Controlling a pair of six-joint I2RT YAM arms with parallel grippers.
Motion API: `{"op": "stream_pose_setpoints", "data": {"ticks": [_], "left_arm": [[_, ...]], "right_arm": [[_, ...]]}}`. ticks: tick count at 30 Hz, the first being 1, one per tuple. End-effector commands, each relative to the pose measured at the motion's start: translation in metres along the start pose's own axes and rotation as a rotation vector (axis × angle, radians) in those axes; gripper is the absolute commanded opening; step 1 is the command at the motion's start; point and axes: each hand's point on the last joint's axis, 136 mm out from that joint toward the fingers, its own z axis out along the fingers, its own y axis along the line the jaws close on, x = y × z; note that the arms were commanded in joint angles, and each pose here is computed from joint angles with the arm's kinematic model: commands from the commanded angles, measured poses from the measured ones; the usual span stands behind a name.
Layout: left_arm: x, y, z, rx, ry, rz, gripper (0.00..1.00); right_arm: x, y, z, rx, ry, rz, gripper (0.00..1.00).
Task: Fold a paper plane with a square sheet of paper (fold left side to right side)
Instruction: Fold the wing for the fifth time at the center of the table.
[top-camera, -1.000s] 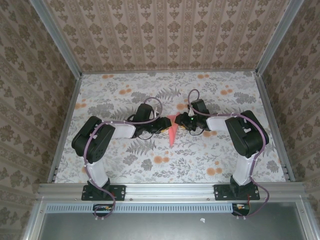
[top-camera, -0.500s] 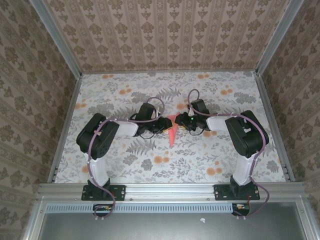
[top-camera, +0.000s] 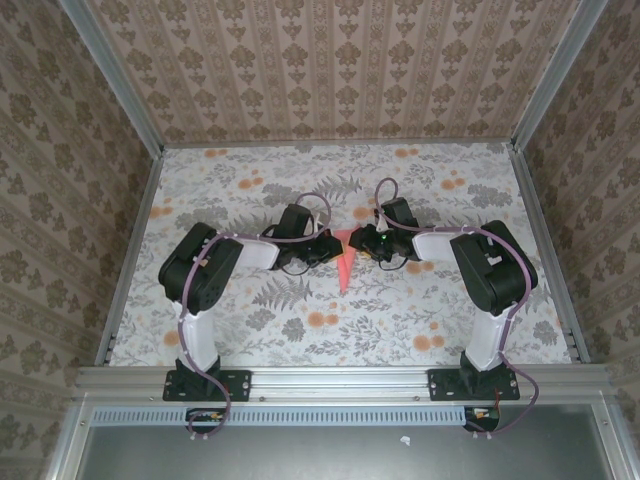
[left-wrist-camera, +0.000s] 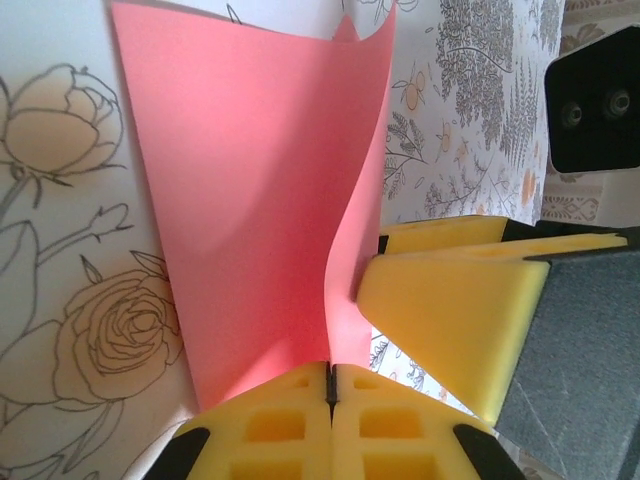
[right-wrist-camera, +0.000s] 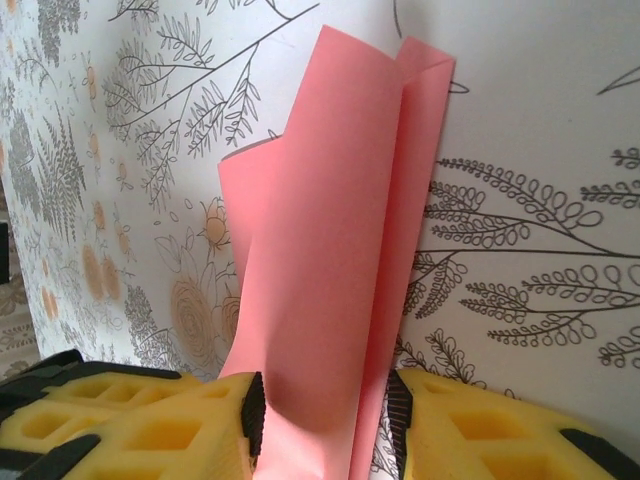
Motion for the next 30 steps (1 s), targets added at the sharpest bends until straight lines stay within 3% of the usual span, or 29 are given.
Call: {"op": "stream_pose_setpoints", "data": {"ticks": [1, 19, 30], "left_arm": [[-0.009, 0.0, -0.004, -0.005, -0.009, 0.053, 0.0], [-0.012, 0.014, 0.002, -0.038, 0.026, 0.139, 0.0], [-0.015, 0.018, -0.002, -0.088, 0.035, 0.184, 0.0]], "right_arm": [[0.009, -0.007, 0.002, 0.035, 0.029, -0.026, 0.42], [-0.01, 0.005, -0.034, 0.052, -0.05, -0.131, 0.46], [-0.016, 0.016, -0.027, 0.017, -0.033, -0.139, 0.47]]}}
